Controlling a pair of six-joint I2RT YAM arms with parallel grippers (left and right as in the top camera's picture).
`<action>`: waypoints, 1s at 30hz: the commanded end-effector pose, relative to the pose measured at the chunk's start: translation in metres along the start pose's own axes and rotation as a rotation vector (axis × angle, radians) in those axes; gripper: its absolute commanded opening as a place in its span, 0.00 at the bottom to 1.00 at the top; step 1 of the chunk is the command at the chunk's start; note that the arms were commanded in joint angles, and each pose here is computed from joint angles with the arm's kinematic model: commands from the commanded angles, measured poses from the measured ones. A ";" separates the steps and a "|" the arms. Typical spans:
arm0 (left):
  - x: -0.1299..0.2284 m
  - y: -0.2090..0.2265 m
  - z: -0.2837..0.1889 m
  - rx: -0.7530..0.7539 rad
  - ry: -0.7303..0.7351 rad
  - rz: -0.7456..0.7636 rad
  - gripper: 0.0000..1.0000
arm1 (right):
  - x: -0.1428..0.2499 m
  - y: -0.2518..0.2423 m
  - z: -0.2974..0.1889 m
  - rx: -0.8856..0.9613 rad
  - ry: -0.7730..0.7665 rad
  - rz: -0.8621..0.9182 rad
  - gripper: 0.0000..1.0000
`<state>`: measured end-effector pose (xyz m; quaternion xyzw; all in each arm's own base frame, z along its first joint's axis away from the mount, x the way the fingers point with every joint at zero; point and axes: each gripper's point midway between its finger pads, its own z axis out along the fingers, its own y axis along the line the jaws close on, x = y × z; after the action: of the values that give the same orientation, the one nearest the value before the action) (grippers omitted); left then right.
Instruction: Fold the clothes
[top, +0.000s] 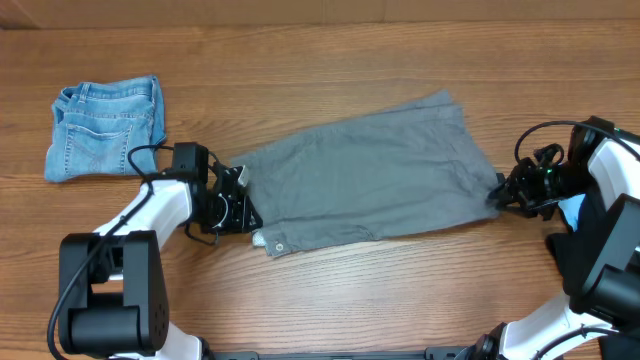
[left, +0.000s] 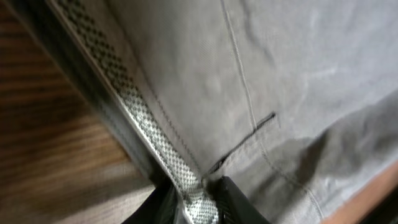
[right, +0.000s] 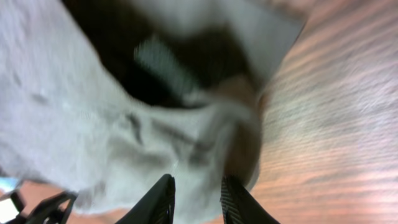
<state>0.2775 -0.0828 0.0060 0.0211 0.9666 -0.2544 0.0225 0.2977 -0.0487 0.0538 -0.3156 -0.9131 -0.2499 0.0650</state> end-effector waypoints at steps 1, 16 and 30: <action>-0.026 -0.007 -0.020 -0.009 -0.032 0.077 0.25 | 0.002 0.013 -0.006 -0.050 -0.004 -0.050 0.28; -0.035 -0.017 -0.028 0.023 -0.044 0.052 0.51 | 0.021 -0.050 0.066 0.115 -0.018 0.148 0.04; -0.044 0.049 -0.060 -0.045 -0.148 -0.219 0.75 | 0.038 0.041 -0.056 -0.058 -0.292 -0.134 0.11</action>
<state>0.3148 -0.0277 0.0325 -0.0714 0.9700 -0.2260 0.0541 0.2749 -0.0414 0.0841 -0.3419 -0.9177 -0.2014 -0.0163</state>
